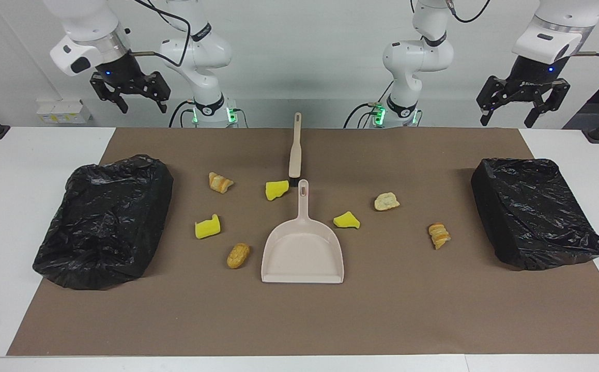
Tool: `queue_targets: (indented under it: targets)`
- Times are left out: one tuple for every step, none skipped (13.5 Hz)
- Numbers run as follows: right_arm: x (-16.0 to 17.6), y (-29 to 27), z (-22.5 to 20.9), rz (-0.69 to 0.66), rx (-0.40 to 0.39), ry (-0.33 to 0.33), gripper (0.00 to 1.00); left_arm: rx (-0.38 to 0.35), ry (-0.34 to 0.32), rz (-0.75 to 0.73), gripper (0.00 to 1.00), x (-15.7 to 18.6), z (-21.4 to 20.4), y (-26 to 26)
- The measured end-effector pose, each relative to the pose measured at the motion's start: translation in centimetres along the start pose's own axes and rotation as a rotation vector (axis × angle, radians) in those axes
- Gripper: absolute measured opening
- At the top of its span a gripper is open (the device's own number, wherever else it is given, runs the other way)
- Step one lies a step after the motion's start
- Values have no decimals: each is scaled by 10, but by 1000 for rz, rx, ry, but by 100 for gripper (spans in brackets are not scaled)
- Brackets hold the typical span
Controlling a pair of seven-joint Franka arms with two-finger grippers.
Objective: Sweep and dump trash in bin
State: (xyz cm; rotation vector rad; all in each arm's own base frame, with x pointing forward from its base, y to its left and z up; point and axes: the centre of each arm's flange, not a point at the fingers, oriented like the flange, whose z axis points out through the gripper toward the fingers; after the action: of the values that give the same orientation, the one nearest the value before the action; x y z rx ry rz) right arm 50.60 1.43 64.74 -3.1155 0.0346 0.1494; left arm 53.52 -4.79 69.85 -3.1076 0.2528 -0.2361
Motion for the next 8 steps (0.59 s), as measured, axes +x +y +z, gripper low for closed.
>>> queue_targets:
  targets:
    - [4,-16,3,0,-2,6,100,-1,0,6,100,0,0,4]
    - [7,-31,7,4,-3,9,100,-2,-1,15,100,0,0,8]
    - [8,-50,10,10,-5,10,100,-5,-4,27,100,0,1,15]
    - [7,-73,15,19,-6,12,100,-9,-10,48,100,-2,4,28]
    - [6,-94,20,29,-5,14,100,-14,-23,77,100,-7,7,45]
    - [4,-114,26,41,-2,20,100,-20,-42,114,100,-15,13,69]
    - [2,-129,31,47,2,27,100,-26,-64,145,100,-26,20,98]
    - [1,-140,36,47,4,33,100,-31,-84,163,100,-39,28,127]
